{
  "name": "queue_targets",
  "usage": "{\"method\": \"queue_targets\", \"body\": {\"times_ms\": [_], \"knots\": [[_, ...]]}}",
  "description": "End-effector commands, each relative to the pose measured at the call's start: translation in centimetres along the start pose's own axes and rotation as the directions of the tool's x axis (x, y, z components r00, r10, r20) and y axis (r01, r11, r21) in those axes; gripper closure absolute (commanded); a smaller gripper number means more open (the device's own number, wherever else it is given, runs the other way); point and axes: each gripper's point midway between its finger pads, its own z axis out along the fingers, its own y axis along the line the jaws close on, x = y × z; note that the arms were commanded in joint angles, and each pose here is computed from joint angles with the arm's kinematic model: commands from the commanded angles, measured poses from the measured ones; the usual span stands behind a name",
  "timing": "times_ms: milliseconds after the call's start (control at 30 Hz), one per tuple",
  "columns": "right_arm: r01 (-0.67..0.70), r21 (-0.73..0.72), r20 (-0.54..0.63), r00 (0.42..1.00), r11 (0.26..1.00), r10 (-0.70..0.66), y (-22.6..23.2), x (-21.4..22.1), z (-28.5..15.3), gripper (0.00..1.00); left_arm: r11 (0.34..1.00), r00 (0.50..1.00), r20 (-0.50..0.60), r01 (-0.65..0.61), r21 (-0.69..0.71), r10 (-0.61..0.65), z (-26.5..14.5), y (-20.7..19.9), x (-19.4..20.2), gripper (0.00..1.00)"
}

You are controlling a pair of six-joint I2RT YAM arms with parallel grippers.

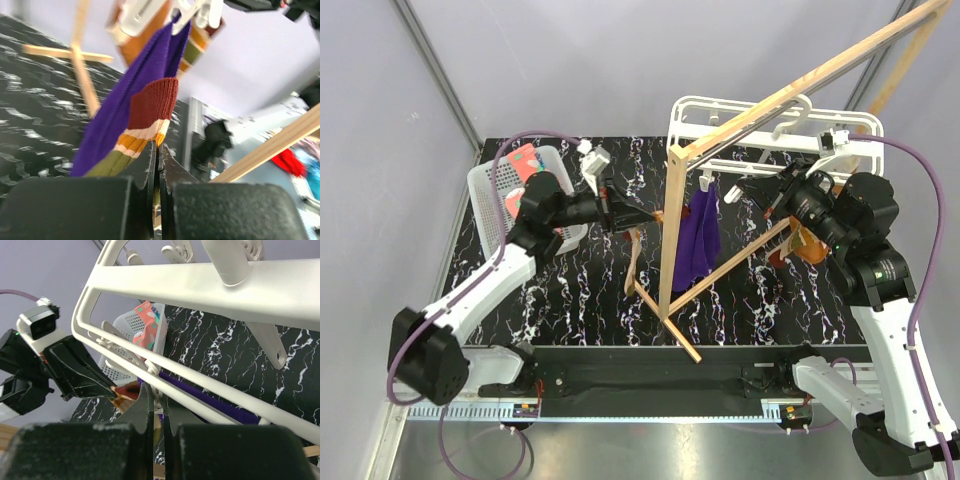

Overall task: Clip the socks to the hanger
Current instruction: Clamp the sock onto the hanger.

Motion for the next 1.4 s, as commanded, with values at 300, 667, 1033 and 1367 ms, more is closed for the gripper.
{"method": "queue_targets", "body": {"times_ms": [300,667,1033,1367], "knots": [[-0.051,-0.065,-0.172,0.984,0.997,0.039,0.8,3.8,0.2,1.00,0.950,0.996,-0.064,-0.032,0.311,0.055,2.1,-6.3,-1.1,1.00],[-0.040,-0.068,-0.182,0.983,0.997,0.027,0.7,4.1,0.2,1.00,0.962,0.986,-0.109,-0.093,0.257,0.125,0.7,-6.9,-1.8,1.00],[-0.045,-0.105,-0.195,0.981,0.993,0.023,1.3,4.2,0.3,1.00,0.914,0.987,-0.157,0.101,0.394,-0.042,2.0,-7.1,-2.0,1.00],[-0.043,-0.218,-0.190,0.982,0.975,0.000,3.4,3.9,-0.4,1.00,0.829,0.984,-0.119,0.176,0.531,-0.133,3.7,-7.8,-4.2,1.00]]}}
